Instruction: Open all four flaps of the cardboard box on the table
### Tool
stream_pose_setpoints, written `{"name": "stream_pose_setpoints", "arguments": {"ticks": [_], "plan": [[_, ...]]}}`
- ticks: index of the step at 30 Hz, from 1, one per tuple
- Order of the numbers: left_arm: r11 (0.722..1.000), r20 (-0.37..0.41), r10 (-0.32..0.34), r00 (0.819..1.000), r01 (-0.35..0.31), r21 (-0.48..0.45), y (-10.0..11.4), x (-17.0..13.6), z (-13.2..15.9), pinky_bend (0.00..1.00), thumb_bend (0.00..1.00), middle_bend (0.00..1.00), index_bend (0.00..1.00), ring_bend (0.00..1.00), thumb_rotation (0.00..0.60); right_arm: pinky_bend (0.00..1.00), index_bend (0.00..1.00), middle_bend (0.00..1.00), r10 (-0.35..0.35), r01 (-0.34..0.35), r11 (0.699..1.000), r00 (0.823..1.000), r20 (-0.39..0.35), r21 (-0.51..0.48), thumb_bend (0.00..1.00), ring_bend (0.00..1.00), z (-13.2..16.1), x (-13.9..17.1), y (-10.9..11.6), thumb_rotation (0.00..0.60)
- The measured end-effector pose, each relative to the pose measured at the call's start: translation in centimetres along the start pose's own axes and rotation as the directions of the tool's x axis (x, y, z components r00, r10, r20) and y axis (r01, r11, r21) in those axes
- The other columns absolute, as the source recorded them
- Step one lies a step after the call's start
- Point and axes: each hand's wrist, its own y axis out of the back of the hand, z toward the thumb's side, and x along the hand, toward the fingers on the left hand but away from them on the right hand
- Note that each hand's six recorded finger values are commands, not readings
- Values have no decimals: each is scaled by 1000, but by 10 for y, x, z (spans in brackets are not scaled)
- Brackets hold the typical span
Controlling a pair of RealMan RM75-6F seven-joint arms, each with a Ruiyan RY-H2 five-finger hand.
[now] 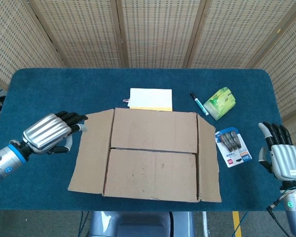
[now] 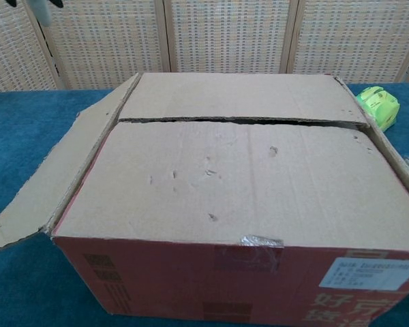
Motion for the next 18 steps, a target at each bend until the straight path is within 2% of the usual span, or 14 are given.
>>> {"name": "stream_pose_setpoints", "arguments": {"ticks": [3,6,14,15,18], "plan": [[999,-6,26,1000,-26,19,-4,12,2,11,427,0,109,0,164,0,29,79,-2,2,1000,1000,5,-2,802,0,-2,1,1,600],[999,-10,43,999,-43,24,-8,23,6,0,351,0,71,0,162,0,29,79,-4,4,1000,1000,7,-3,802,0,-3,1,1,600],[996,4,70,998,-70,49,-23,46,24,0,315,0,0,0,164,0,29,79,0,0,1000,1000,6,-10,802,0,-5,0,0,600],[996,5,72,997,-73,55,-24,48,26,0,316,0,0,0,181,0,29,79,0,0,1000,1000,6,-11,802,0,-5,0,-1,600],[994,4,84,996,-84,72,-31,54,33,0,316,0,0,0,277,0,29,79,3,-3,1000,1000,3,-11,802,0,-5,-1,-2,600]]}}
